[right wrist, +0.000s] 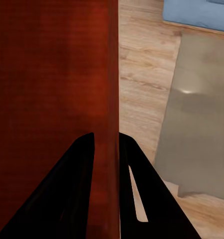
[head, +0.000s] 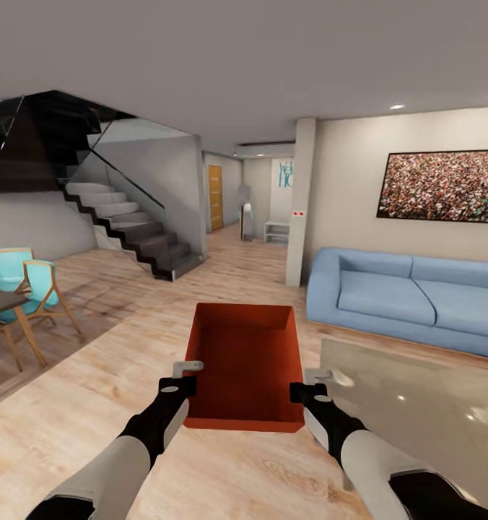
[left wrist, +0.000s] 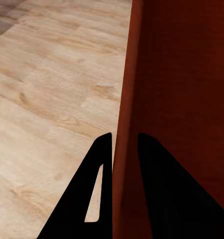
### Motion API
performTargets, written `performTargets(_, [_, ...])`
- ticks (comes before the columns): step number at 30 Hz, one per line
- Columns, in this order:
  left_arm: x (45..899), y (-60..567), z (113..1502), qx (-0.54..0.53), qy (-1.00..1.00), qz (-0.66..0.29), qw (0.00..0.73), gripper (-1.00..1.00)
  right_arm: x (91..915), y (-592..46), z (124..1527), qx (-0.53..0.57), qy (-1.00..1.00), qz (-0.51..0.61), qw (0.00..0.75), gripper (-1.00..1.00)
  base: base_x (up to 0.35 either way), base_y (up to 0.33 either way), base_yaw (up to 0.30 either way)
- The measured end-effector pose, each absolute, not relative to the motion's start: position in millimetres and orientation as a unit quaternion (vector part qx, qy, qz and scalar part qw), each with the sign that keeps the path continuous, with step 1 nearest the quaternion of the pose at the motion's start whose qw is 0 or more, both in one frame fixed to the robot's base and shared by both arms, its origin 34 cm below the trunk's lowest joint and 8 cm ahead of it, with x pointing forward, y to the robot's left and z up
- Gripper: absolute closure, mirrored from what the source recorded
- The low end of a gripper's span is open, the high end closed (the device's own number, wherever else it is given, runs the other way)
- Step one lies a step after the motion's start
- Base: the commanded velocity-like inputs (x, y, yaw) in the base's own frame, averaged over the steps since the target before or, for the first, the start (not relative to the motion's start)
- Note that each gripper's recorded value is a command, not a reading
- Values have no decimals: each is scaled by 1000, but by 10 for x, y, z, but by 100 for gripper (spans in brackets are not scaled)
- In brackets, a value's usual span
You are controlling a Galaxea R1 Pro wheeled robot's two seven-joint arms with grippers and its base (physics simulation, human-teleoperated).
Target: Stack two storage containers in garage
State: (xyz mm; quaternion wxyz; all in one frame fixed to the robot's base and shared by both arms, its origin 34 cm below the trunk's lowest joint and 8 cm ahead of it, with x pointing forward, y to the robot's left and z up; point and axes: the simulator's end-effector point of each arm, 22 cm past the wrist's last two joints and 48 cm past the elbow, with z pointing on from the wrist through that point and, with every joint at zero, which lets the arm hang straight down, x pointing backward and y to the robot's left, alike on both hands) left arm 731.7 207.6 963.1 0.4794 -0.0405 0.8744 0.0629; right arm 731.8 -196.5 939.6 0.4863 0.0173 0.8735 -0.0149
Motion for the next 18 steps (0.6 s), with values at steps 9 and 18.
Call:
performTargets(9, [7317, 2087, 9625, -40, 875, 62, 479, 100, 7316, -1955, 9394, 17, 874, -15, 485, 100, 322, 0, 0])
performTargets(18, [7323, 2085, 9635, -39, 874, 63, 480, 100, 7316, -1956, 9396, 18, 873, -14, 487, 100, 322, 0, 0])
